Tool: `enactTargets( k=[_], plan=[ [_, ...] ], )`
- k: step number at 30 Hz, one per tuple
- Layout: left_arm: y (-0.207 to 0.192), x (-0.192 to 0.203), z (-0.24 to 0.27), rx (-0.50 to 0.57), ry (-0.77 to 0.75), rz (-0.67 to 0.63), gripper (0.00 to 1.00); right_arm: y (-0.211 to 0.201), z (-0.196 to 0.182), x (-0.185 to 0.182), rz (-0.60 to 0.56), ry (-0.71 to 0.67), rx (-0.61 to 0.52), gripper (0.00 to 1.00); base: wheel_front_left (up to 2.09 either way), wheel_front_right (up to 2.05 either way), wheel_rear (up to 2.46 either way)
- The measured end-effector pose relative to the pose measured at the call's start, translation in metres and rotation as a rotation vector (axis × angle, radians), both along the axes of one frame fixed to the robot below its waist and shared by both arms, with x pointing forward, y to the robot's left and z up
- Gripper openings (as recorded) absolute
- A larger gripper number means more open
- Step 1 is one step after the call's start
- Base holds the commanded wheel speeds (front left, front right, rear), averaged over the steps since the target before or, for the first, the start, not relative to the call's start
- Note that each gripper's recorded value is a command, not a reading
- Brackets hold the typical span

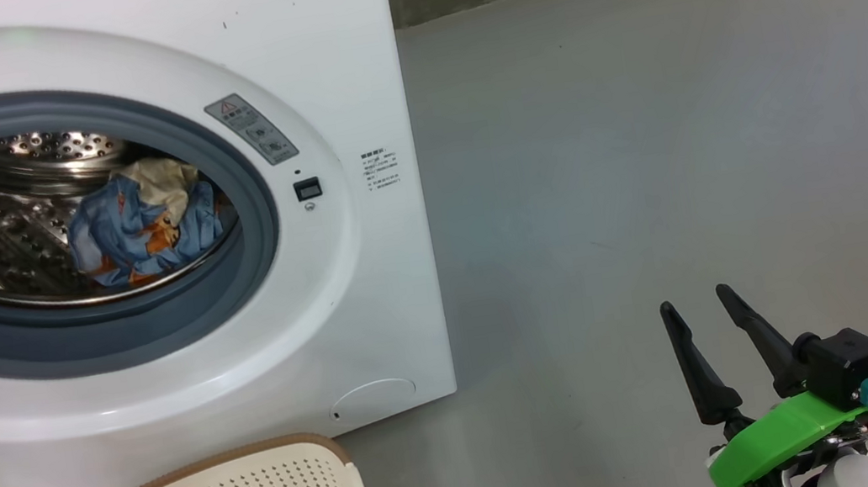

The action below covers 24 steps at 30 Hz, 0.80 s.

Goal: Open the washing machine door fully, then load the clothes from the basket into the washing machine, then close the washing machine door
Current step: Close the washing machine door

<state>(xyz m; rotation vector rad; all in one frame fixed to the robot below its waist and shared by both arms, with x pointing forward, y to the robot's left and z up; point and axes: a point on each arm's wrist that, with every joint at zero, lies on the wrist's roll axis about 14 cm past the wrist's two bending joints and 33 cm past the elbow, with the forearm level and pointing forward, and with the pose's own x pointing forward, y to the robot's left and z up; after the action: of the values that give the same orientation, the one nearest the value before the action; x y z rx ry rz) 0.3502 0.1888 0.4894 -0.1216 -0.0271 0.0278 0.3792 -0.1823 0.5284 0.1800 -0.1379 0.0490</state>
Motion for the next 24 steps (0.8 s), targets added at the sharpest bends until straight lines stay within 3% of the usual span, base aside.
enactTargets(
  k=[8, 24],
  plan=[
    [0.0011, 0.0013, -0.0012, 0.004, 0.005, 0.012, 1.0, -0.0017, -0.0011, -0.0001, -0.005, 0.003, 0.007, 1.0, -1.1, 1.1, 0.0],
    [0.004, 0.0017, 0.0047, 0.002, -0.014, 0.025, 1.0, -0.0005, -0.0015, 0.0021, -0.002, 0.004, 0.007, 1.0, -1.71, 1.71, 0.0]
  ],
)
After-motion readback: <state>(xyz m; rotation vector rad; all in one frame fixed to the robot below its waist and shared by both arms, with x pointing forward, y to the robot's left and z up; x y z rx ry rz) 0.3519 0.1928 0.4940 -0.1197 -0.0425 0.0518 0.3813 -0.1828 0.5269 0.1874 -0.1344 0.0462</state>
